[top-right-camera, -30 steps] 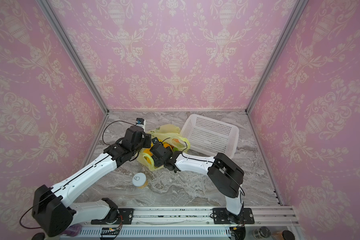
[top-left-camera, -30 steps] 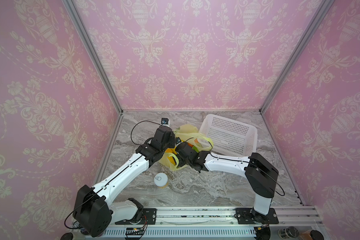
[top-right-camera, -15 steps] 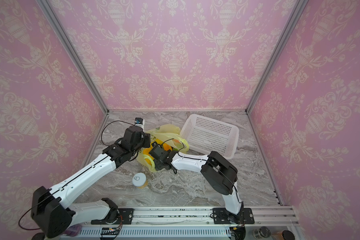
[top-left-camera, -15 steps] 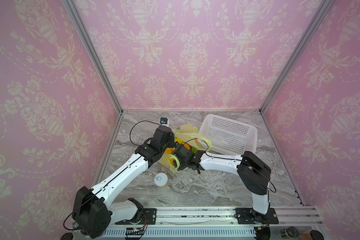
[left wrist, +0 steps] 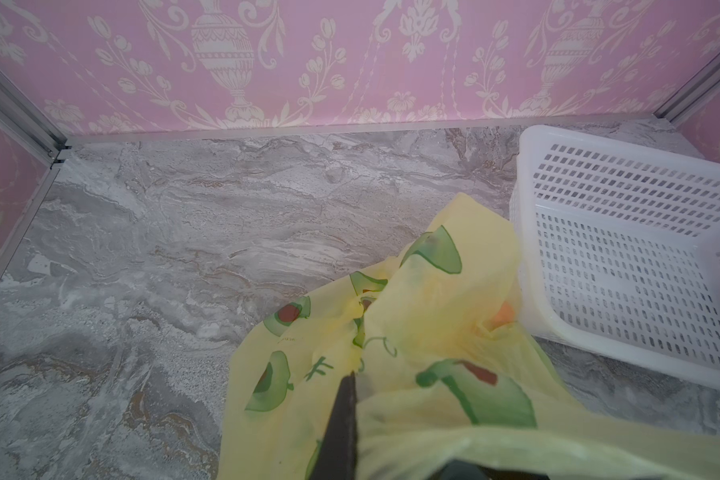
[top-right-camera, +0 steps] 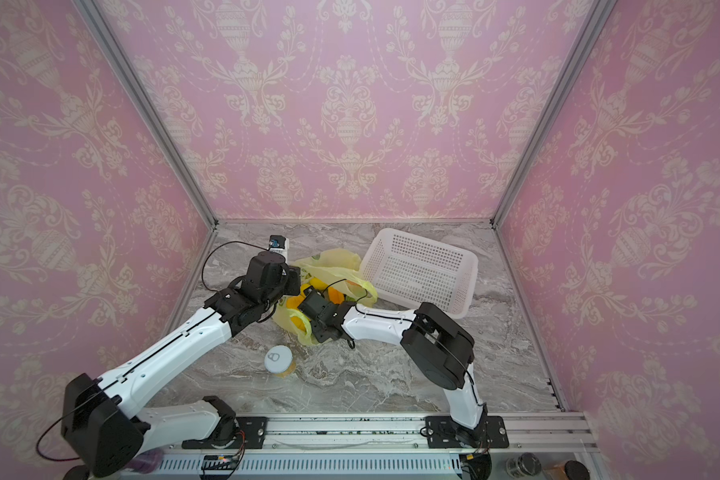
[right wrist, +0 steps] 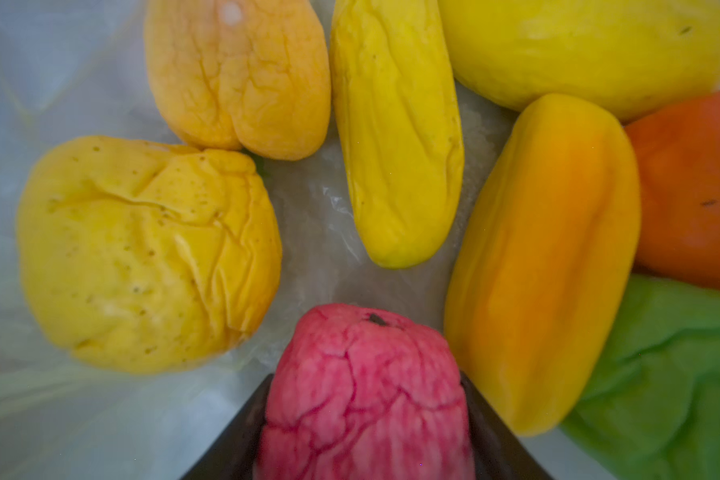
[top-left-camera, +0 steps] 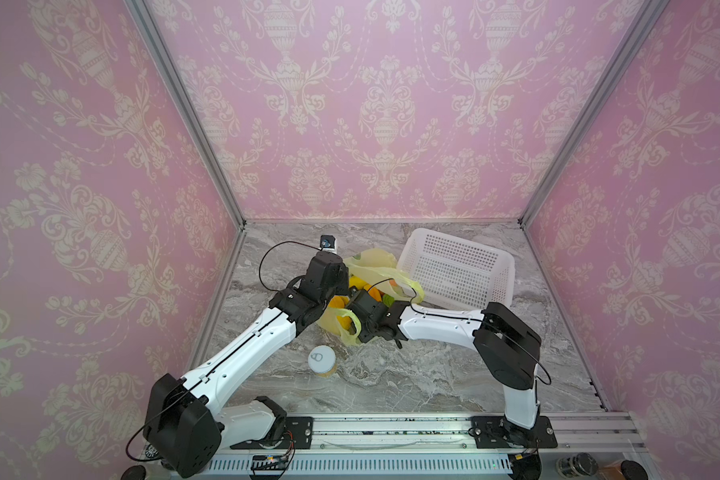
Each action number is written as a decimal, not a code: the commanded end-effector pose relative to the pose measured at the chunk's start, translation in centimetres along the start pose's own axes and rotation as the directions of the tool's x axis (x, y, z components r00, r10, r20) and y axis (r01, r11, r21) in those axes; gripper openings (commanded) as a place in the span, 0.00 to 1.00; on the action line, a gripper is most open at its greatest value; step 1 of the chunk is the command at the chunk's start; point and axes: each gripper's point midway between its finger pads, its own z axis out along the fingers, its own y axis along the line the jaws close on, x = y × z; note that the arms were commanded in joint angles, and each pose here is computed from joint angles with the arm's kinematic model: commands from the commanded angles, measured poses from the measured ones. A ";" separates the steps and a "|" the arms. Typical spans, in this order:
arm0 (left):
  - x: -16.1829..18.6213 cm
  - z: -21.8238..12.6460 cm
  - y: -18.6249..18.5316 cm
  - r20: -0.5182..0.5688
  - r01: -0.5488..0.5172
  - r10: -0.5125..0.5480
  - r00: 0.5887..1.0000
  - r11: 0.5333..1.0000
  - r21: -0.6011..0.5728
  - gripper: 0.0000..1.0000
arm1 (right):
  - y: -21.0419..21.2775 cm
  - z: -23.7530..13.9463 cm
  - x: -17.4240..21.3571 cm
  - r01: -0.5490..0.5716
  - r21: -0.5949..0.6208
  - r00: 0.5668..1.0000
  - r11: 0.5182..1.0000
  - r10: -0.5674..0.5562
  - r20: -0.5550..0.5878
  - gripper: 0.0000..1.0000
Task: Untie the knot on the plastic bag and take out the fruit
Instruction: 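Grasp the pink fruit with the right gripper, then lift the pink fruit out of the bag and carry it over the white basket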
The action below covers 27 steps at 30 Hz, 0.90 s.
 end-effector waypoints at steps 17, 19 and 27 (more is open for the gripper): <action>0.2 0.1 1.1 -0.002 -0.021 0.021 1.000 0.998 -0.053 0.00 | -3.0 -21.6 -4.6 -0.117 -0.236 0.863 0.965 0.216 0.456 0.24; 0.3 0.2 1.2 -0.010 -0.028 0.028 1.000 0.998 -0.058 0.00 | -5.2 -25.2 -5.9 -0.163 -0.212 0.821 0.963 0.252 0.512 0.21; 0.6 0.4 1.5 -0.019 -0.043 0.041 0.999 0.996 -0.077 0.00 | -16.5 -34.2 -8.5 -0.475 -0.097 0.629 0.875 0.414 0.659 0.24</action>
